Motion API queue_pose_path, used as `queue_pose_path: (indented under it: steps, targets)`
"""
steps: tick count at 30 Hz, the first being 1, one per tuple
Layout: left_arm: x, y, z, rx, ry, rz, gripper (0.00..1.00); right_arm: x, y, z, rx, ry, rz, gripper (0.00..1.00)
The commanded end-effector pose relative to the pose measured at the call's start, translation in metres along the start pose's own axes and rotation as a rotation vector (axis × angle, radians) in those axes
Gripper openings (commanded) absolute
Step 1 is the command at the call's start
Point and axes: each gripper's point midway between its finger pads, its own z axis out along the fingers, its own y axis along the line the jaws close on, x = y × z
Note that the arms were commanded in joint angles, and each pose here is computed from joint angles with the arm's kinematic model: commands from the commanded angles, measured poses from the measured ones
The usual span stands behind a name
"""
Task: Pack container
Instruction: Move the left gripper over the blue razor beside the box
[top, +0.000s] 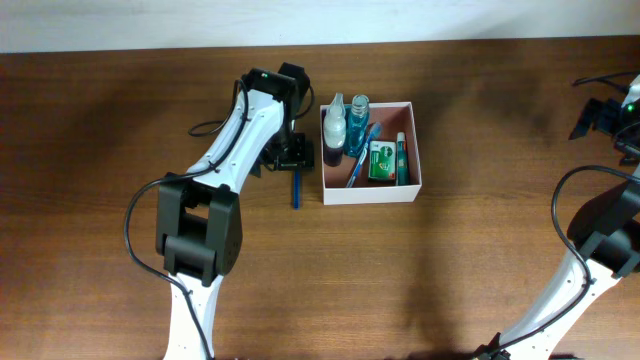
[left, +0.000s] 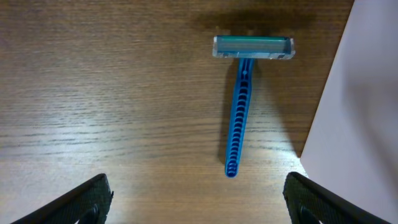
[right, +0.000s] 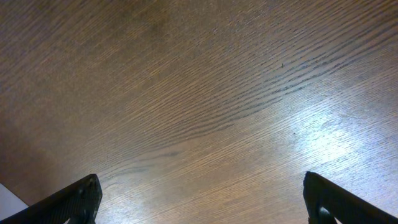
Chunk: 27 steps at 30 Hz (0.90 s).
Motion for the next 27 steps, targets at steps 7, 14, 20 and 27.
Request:
queue_pose_path:
  steps: [7, 14, 20, 27]
  targets:
    - [0.003, -0.004, 0.022, 0.029, 0.02, 0.025, 0.89, 0.001, -0.002, -0.011, 0.006, -0.022, -0.001, 0.99]
    - [0.0, -0.005, 0.035, 0.035, 0.002, 0.093, 0.89, 0.001, -0.002, -0.011, 0.006, -0.022, -0.001, 0.99]
    - [-0.007, -0.005, 0.036, 0.026, -0.026, 0.111, 0.89, 0.001, -0.002, -0.011, 0.006, -0.022, -0.001, 0.99]
    - [-0.005, -0.003, 0.043, 0.022, -0.021, 0.089, 0.89, 0.001, -0.002, -0.011, 0.006, -0.022, -0.001, 0.99]
